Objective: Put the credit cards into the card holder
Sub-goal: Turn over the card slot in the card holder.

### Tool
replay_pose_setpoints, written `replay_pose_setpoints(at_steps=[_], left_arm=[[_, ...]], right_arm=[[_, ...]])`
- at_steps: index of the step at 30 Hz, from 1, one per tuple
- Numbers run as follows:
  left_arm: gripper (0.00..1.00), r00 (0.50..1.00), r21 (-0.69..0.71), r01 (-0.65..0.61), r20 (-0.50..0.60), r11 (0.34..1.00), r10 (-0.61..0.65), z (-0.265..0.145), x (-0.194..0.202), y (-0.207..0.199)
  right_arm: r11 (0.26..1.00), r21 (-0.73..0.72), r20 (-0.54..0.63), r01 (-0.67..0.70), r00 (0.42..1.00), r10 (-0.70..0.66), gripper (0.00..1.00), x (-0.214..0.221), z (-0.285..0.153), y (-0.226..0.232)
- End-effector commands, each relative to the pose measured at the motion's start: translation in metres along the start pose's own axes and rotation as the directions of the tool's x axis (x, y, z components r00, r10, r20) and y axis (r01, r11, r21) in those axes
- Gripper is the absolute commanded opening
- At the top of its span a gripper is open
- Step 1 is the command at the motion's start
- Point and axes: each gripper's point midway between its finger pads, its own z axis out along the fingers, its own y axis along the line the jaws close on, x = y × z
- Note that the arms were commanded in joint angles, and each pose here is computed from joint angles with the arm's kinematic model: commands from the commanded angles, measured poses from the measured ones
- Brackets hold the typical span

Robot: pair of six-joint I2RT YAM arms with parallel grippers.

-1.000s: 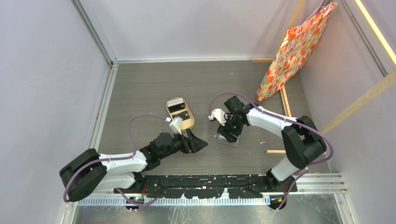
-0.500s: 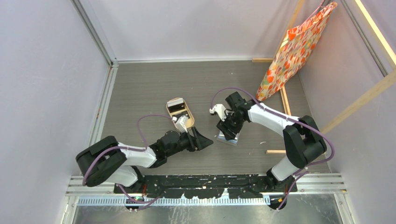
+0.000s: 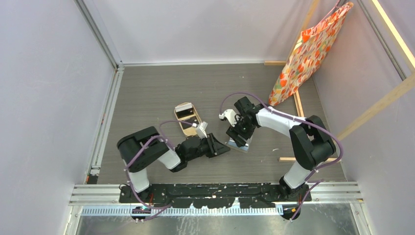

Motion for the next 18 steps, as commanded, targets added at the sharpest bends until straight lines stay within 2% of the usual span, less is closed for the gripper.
replay_pose_setpoints(at_steps=[1,7,18], left_arm=[[0.27,0.999,0.129,0.03,0.015,0.991,-0.032,0.018,-0.004,-0.024],[0.24,0.996,0.139,0.08,0.02,0.987,-0.084,0.03,-0.001,-0.015],[0.25,0.994,0.107,0.081,0.065,0.991,-0.088,0.036,-0.01,-0.01]], right_arm=[[0.999,0.029,-0.002,-0.016,1.0,0.016,0.68,-0.003,-0.001,-0.007],[0.999,0.015,0.017,-0.037,0.999,0.036,0.51,-0.009,-0.006,-0.005],[0.992,-0.054,0.084,-0.113,0.99,0.118,0.37,-0.016,-0.023,-0.006]])
